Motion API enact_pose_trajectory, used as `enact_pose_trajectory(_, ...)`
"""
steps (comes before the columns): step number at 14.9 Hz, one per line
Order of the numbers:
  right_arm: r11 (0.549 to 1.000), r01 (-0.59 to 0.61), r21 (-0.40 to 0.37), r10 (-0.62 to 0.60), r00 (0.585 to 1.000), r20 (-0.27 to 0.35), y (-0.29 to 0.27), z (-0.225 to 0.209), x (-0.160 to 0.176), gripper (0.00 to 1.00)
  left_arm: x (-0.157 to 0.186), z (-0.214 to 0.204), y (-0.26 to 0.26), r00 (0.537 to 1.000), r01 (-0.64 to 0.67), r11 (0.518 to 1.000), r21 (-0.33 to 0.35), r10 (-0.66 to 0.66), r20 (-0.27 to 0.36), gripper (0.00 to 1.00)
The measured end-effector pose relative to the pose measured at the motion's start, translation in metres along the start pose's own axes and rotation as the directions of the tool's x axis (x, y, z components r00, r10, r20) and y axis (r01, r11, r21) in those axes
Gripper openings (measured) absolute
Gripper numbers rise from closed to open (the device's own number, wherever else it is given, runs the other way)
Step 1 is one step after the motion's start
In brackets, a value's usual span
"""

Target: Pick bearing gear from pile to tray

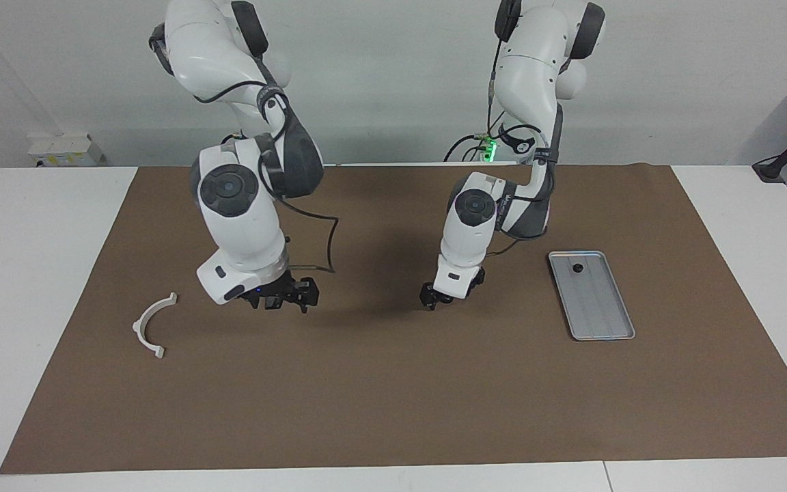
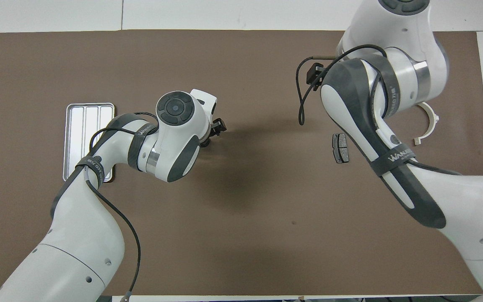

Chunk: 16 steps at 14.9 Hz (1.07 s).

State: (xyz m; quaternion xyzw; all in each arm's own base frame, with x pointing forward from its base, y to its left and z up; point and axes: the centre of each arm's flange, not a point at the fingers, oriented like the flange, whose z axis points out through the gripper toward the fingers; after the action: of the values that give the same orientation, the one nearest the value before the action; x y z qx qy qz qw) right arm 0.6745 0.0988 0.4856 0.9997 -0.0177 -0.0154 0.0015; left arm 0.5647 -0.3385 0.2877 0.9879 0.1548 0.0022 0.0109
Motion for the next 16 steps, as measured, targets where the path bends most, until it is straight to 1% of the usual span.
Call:
enact_pose_trajectory(1, 1.0, 0.008, -0.005, -0.008, 1.0, -0.005, 0.014, -0.01, -0.008, 1.0, 0.0, -0.003, 0.0, 1.0, 0.001, 1.0, -0.002, -0.001, -0.003, 0.71)
enact_pose_trajectory(2, 1.0, 0.008, -0.011, -0.008, 1.0, -0.013, 0.026, -0.022, -0.019, 1.0, 0.0, -0.003, -0.001, 1.0, 0.001, 1.0, -0.002, -0.001, -0.003, 0.7)
enact_pose_trajectory(3, 1.0, 0.003, -0.016, -0.003, 1.0, -0.02, 0.034, -0.033, -0.029, 1.0, 0.0, -0.004, -0.002, 1.0, 0.002, 1.0, 0.001, -0.002, -0.003, 0.64)
enact_pose_trajectory(5, 1.0, -0.011, -0.024, 0.01, 0.999, -0.031, 0.045, -0.06, -0.055, 1.0, 0.003, -0.008, -0.008, 1.0, 0.01, 1.0, 0.02, -0.011, 0.01, 0.41)
enact_pose_trajectory(6, 1.0, -0.005, -0.027, 0.004, 1.0, -0.03, 0.048, -0.076, -0.07, 1.0, 0.007, -0.01, -0.011, 1.0, 0.017, 0.999, 0.034, -0.018, 0.019, 0.34)
enact_pose_trajectory(8, 0.999, 0.036, -0.032, -0.037, 0.999, -0.035, 0.053, -0.106, -0.095, 1.0, 0.028, -0.023, -0.026, 0.999, 0.041, 0.998, 0.055, -0.042, 0.013, 0.34)
enact_pose_trajectory(10, 0.997, 0.068, -0.035, -0.07, 0.996, -0.052, 0.06, -0.13, -0.114, 1.0, 0.065, -0.043, -0.063, 1.0, 0.029, 0.998, 0.054, -0.029, -0.002, 0.34)
enact_pose_trajectory(13, 0.996, 0.082, -0.037, -0.085, 0.994, -0.075, 0.069, -0.154, -0.133, 1.0, 0.131, -0.066, -0.164, 0.997, -0.08, 0.995, 0.06, 0.079, 0.019, 0.34)
enact_pose_trajectory(15, 0.996, 0.086, -0.037, -0.089, 0.993, -0.08, 0.075, -0.16, -0.138, 1.0, 0.164, -0.069, -0.229, 0.986, -0.166, 0.985, 0.056, 0.164, 0.033, 0.34)
enact_pose_trajectory(16, 0.996, 0.086, -0.037, -0.089, 0.993, -0.08, 0.077, -0.16, -0.138, 1.0, 0.174, -0.068, -0.255, 0.98, -0.199, 0.979, 0.054, 0.197, 0.039, 0.34)
